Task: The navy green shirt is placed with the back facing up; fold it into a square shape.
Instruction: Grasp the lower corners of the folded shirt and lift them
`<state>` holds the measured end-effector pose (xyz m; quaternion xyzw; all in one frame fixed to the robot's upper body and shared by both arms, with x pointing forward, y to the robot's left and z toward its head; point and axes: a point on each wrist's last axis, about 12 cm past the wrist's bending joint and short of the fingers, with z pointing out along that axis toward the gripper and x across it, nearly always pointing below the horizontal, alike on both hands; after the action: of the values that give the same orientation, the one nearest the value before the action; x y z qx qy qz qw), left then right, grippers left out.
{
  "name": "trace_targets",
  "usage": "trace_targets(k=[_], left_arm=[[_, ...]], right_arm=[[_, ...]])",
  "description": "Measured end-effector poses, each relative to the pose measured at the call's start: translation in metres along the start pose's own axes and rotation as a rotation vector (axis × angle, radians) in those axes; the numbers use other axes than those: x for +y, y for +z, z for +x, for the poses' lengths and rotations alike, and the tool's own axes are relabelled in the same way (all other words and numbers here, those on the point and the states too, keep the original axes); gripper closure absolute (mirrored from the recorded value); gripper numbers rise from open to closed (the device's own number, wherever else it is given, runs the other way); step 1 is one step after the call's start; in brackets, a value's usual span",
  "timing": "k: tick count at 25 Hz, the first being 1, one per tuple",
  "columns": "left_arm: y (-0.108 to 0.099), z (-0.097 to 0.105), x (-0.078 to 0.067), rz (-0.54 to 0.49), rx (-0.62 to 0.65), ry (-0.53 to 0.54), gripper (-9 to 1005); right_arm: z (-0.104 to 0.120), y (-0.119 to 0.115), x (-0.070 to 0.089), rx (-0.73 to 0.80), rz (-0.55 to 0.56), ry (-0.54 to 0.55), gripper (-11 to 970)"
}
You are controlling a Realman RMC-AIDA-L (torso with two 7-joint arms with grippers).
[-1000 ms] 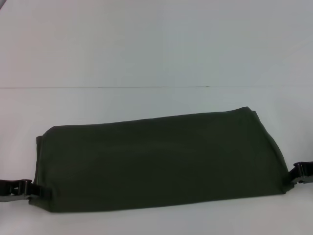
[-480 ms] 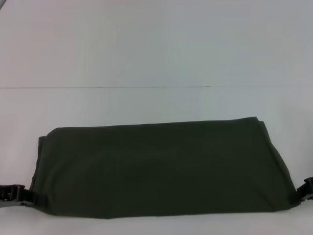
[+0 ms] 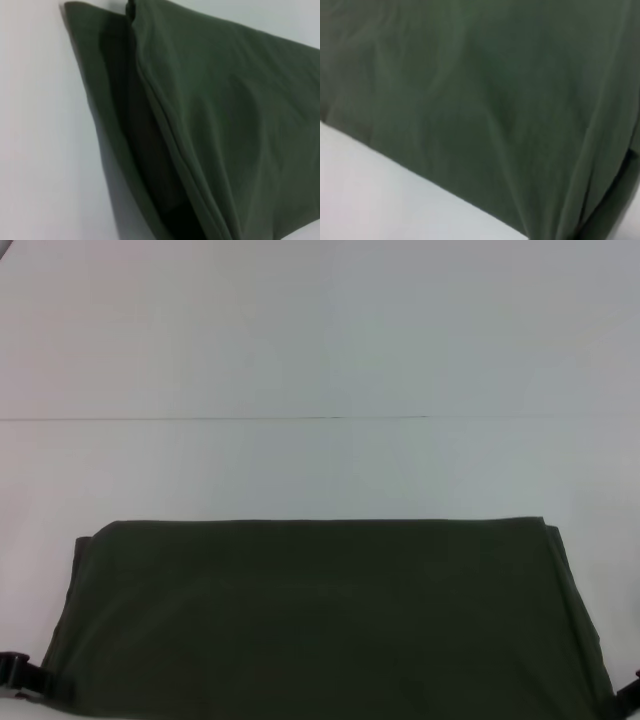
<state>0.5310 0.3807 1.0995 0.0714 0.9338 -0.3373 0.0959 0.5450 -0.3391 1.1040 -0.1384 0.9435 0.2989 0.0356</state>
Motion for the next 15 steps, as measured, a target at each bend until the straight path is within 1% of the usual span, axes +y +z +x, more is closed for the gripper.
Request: trace_targets(k=[3, 9, 15], left_arm=[[-0.002, 0.002, -0.002, 0.005, 0.039, 0.003, 938], [-0.006, 0.005, -0.006, 0.026, 0.106, 0.014, 937], [-0.007, 0.006, -0.007, 0.031, 0.129, 0.016, 937]], right_arm=[[0.005, 0.003, 0.002, 0.035, -0.016, -0.021, 949], [0.011, 0.009, 0.004, 0.092, -0.012, -0.047, 950], [0.012, 0.012, 0.005, 0.104, -0.016, -0.059, 950]])
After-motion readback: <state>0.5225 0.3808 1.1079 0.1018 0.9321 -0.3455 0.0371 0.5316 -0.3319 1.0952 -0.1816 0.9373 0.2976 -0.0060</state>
